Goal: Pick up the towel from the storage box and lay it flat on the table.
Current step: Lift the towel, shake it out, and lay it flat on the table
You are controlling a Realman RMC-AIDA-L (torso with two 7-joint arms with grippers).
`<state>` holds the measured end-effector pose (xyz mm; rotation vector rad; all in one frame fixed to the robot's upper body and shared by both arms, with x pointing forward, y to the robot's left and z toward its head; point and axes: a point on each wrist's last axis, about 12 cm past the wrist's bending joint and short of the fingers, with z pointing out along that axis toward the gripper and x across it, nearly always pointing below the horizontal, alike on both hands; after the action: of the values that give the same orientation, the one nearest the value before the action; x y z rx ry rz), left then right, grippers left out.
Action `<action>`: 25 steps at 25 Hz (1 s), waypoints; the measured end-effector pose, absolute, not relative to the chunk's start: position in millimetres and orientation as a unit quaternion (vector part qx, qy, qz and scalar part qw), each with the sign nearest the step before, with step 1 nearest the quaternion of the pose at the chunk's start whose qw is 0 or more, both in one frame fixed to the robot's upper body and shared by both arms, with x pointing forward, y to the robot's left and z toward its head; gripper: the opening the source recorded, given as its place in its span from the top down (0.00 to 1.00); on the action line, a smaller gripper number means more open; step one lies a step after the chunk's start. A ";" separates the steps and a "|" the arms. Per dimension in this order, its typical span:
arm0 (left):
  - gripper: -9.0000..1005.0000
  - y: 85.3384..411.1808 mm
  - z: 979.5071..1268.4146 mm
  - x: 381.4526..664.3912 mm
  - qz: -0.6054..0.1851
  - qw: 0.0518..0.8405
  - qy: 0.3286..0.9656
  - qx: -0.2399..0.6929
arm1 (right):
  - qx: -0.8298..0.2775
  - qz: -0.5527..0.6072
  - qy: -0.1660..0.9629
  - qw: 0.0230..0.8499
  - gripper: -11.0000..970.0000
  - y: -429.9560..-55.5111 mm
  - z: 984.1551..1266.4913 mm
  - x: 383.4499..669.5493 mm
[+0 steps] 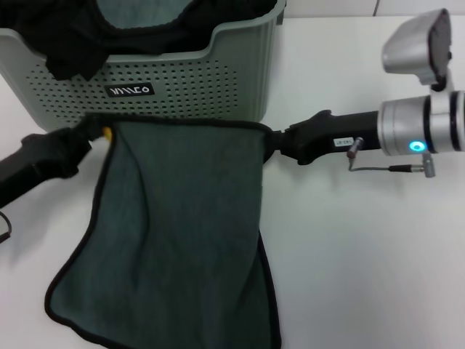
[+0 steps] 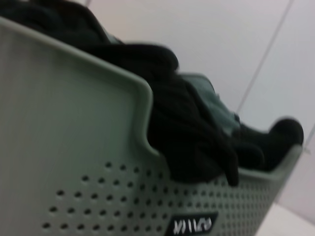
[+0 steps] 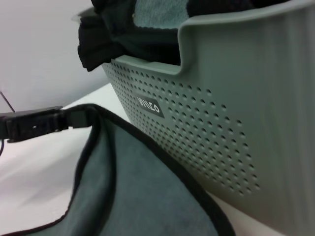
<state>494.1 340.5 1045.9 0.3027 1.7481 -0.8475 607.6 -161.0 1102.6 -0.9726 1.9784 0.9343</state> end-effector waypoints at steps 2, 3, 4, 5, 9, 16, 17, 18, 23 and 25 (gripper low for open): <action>0.97 339.9 1045.8 495.2 -0.350 0.545 0.747 0.150 | -0.383 0.358 0.771 0.362 0.90 -156.8 1103.6 609.4; 0.97 339.9 1045.9 496.1 -0.343 0.541 0.751 0.163 | -0.385 0.355 0.771 0.362 0.90 -155.7 1104.0 610.1; 0.97 339.5 1045.4 496.9 -0.337 0.536 0.754 0.172 | -0.386 0.353 0.772 0.362 0.90 -155.0 1104.3 610.8; 0.97 339.2 1044.6 498.0 -0.330 0.531 0.759 0.181 | -0.386 0.351 0.772 0.363 0.90 -154.6 1104.5 611.2; 0.97 341.0 1042.2 503.7 -0.302 0.520 0.775 0.196 | -0.384 0.339 0.774 0.371 0.90 -154.9 1105.6 614.6; 0.97 345.3 1041.7 513.8 -0.258 0.525 0.789 0.190 | -0.375 0.315 0.787 0.375 0.90 -156.8 1102.6 619.0; 0.96 345.6 1039.9 516.5 -0.248 0.523 0.795 0.183 | -0.375 0.313 0.788 0.375 0.90 -156.3 1102.2 619.2; 0.94 346.0 1038.9 517.6 -0.243 0.522 0.798 0.180 | -0.375 0.311 0.789 0.375 0.90 -155.8 1102.0 619.5; 0.85 348.5 1032.0 520.8 -0.220 0.513 0.815 0.154 | -0.371 0.299 0.797 0.372 0.90 -156.8 1096.4 618.7; 0.81 349.8 1029.5 518.8 -0.217 0.510 0.819 0.146 | -0.366 0.297 0.800 0.371 0.87 -158.9 1093.5 616.9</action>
<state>518.8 349.8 1029.5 0.3503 1.9726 -0.5227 616.9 -158.9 1093.5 -0.9396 2.0514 0.7622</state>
